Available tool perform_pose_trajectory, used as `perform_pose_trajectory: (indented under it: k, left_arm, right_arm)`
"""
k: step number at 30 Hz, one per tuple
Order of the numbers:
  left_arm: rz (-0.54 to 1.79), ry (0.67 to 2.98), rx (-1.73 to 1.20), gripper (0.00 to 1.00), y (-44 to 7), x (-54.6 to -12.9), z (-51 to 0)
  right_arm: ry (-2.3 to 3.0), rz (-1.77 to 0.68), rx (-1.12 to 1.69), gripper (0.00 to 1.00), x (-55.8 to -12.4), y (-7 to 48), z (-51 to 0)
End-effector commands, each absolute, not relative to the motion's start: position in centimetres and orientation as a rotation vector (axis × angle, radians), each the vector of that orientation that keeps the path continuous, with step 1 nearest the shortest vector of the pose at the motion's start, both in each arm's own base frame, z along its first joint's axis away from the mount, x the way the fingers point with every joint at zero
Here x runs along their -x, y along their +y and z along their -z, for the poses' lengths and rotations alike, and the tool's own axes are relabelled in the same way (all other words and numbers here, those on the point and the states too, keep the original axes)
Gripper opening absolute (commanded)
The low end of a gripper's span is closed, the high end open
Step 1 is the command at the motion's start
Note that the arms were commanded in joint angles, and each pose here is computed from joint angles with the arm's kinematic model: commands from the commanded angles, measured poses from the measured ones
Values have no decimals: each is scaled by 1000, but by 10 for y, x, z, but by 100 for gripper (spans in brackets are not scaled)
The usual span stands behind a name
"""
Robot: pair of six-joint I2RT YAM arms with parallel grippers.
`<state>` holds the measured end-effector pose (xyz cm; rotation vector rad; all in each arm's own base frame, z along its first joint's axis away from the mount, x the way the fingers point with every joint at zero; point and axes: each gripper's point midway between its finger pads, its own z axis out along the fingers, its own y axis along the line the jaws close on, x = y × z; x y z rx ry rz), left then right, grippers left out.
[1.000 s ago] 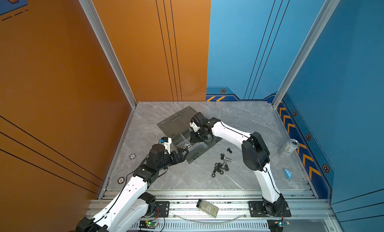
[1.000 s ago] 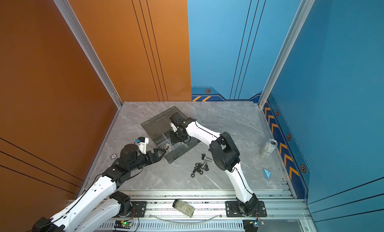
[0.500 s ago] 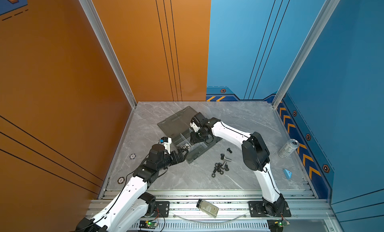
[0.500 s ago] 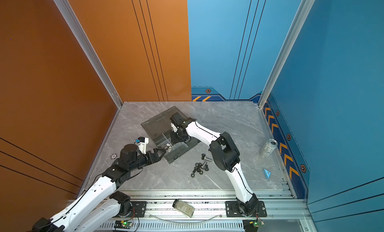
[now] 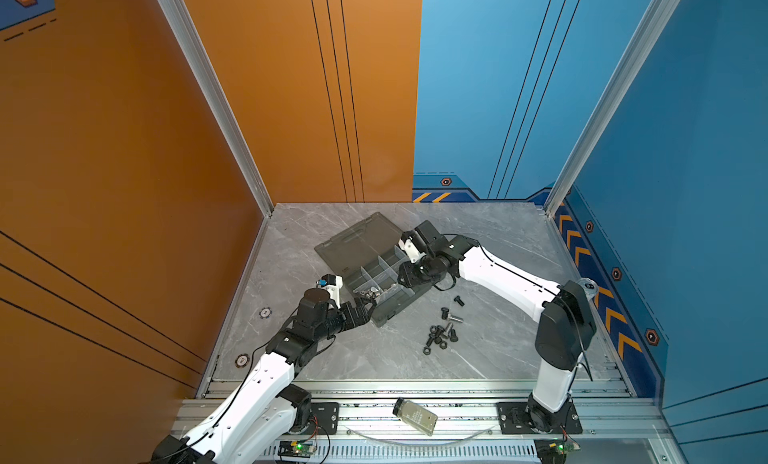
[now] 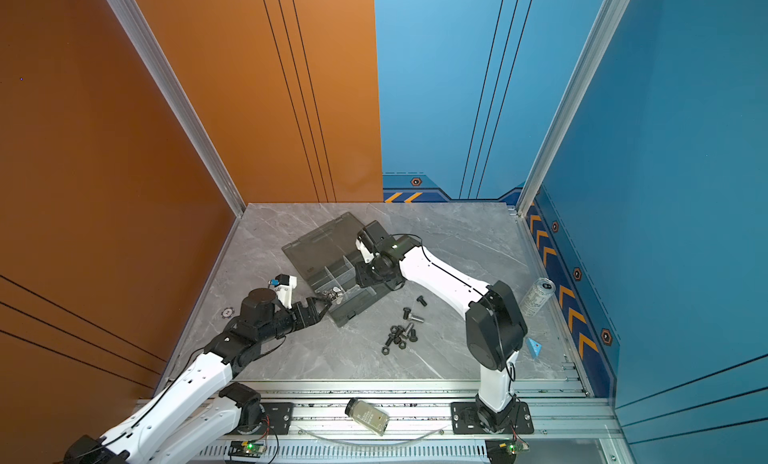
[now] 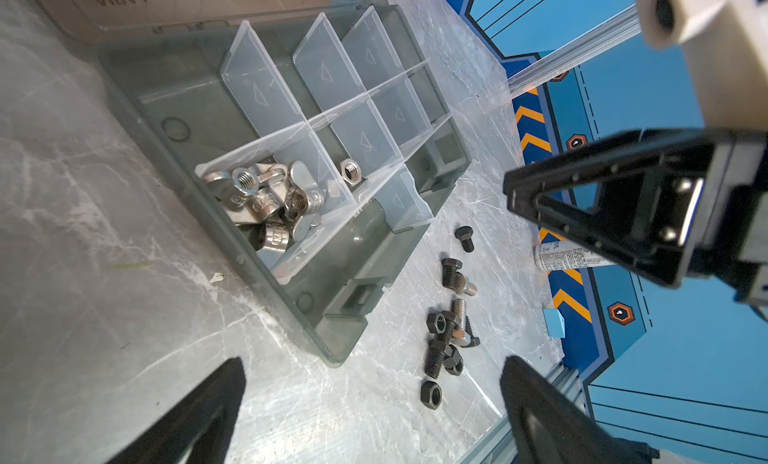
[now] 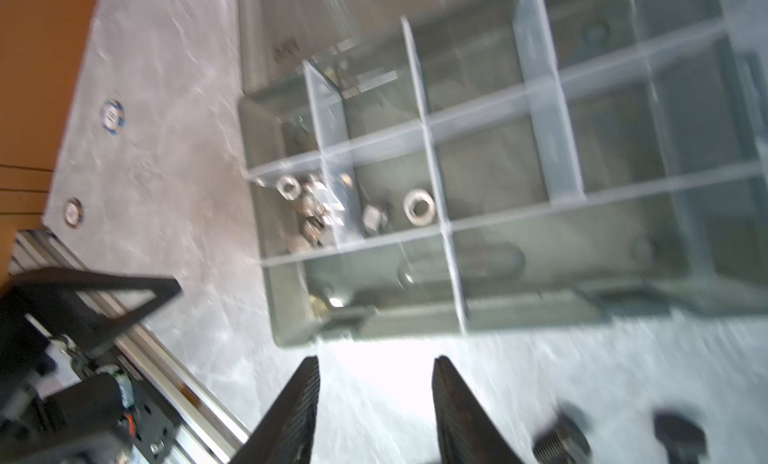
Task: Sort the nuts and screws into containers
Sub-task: 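Move the right gripper back down toward the hardware pile, then lower the right gripper onto a black hex nut and close it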
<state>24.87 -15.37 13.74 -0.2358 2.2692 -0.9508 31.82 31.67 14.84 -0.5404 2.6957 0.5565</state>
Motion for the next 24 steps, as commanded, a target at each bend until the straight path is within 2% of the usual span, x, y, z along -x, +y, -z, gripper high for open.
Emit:
perform_pose_trajectory:
  k: [1, 11, 24]
  left_arm:
    - [932, 2288, 248, 98, -152, -249, -131]
    - [927, 2305, 243, 98, -156, -254, -131]
    - [936, 2318, 232, 98, -163, -255, -128]
  right_arm:
    - [2805, -429, 491, 48, -296, 282, -120]
    - [2950, -297, 393, 48, -242, 227, -75]
    - [3006, -347, 428, 48, -207, 218, -65]
